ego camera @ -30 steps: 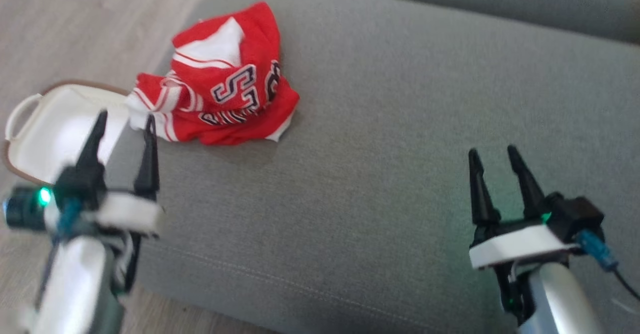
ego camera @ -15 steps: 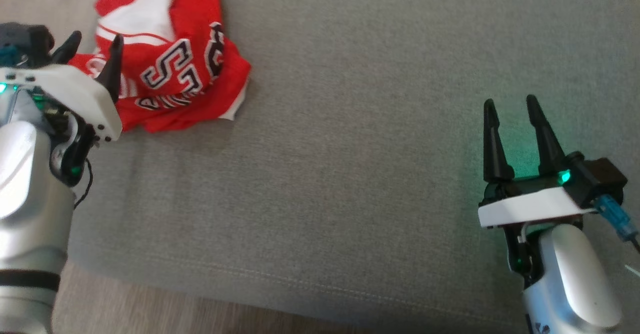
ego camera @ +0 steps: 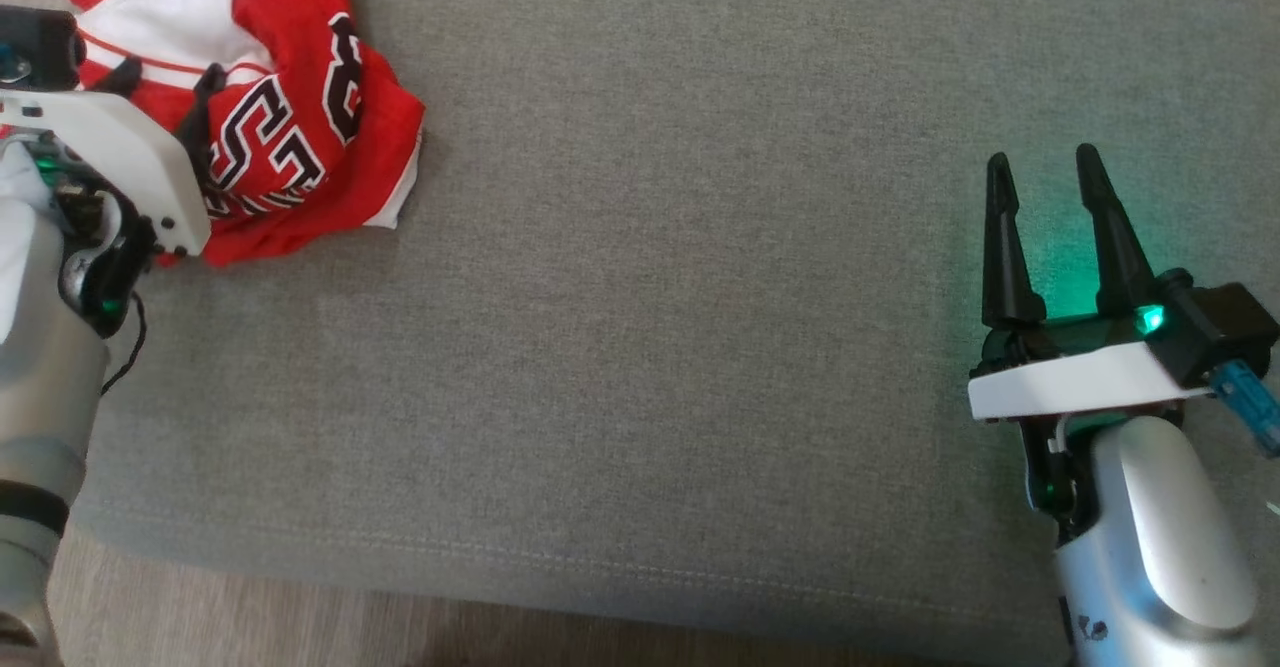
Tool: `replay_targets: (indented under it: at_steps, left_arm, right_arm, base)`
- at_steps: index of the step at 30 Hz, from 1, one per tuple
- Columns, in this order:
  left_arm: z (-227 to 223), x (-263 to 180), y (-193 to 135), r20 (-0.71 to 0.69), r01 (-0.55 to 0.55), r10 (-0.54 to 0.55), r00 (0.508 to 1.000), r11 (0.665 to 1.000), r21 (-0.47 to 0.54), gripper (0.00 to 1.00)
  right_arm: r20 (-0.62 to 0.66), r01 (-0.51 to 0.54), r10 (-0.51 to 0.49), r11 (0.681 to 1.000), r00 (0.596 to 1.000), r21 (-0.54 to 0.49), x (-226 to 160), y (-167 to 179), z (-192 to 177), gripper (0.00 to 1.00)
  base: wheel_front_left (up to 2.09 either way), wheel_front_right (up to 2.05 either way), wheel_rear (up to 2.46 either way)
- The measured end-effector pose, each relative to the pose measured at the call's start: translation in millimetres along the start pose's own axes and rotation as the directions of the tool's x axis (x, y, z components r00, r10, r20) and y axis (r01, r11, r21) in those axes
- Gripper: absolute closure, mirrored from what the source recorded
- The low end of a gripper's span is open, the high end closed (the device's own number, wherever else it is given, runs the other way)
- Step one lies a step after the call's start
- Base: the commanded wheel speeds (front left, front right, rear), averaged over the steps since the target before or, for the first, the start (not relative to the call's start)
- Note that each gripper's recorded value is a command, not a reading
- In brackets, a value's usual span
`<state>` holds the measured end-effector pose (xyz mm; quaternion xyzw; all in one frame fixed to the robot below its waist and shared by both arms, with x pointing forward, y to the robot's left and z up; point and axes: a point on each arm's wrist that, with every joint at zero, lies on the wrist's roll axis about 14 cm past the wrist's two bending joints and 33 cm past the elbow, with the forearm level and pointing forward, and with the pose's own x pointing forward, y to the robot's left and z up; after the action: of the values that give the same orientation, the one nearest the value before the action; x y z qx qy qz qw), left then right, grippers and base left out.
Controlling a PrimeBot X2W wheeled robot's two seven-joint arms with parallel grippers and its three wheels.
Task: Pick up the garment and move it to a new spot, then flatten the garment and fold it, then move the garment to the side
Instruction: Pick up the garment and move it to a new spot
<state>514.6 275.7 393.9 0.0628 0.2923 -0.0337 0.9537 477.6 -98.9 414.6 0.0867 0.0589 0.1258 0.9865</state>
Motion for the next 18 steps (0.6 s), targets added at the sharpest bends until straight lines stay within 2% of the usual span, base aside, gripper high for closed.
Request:
replay_targets:
  at_steps: [1, 2, 3, 9, 18]
  left_arm:
    - [-3, 2, -1, -0.009, 0.004, -0.004, 1.000, 1.000, -0.003, 0.59]
    - [-6, 3, -3, -0.019, 0.009, -0.009, 1.000, 1.000, -0.006, 0.94]
    - [-7, 4, -4, -0.025, 0.012, -0.013, 1.000, 1.000, -0.012, 1.00]
    - [-3, 0, -3, 0.011, 0.011, -0.011, 1.000, 1.000, -0.022, 1.00]
    - [50, -29, 17, 0.230, -0.030, 0.034, 0.973, 0.999, -0.021, 1.00]
  right_arm:
    - [0.000, 0.004, -0.004, 1.000, 1.000, 0.000, 0, -1, 0, 0.00]
    - [-0.002, 0.007, -0.007, 1.000, 1.000, 0.000, 0, -3, -1, 0.00]
    - [-0.002, 0.010, -0.010, 1.000, 1.000, 0.000, 0, -4, -1, 0.00]
    - [0.008, 0.009, -0.009, 1.000, 1.000, 0.000, 1, -3, 3, 0.00]
    - [0.047, -0.025, 0.025, 1.000, 0.999, 0.000, -2, 12, 22, 0.00]
  base:
    - [0.00, 0.00, 0.00]
    - [0.00, 0.00, 0.00]
    - [0.00, 0.00, 0.00]
    - [0.00, 0.00, 0.00]
    - [0.00, 0.00, 0.00]
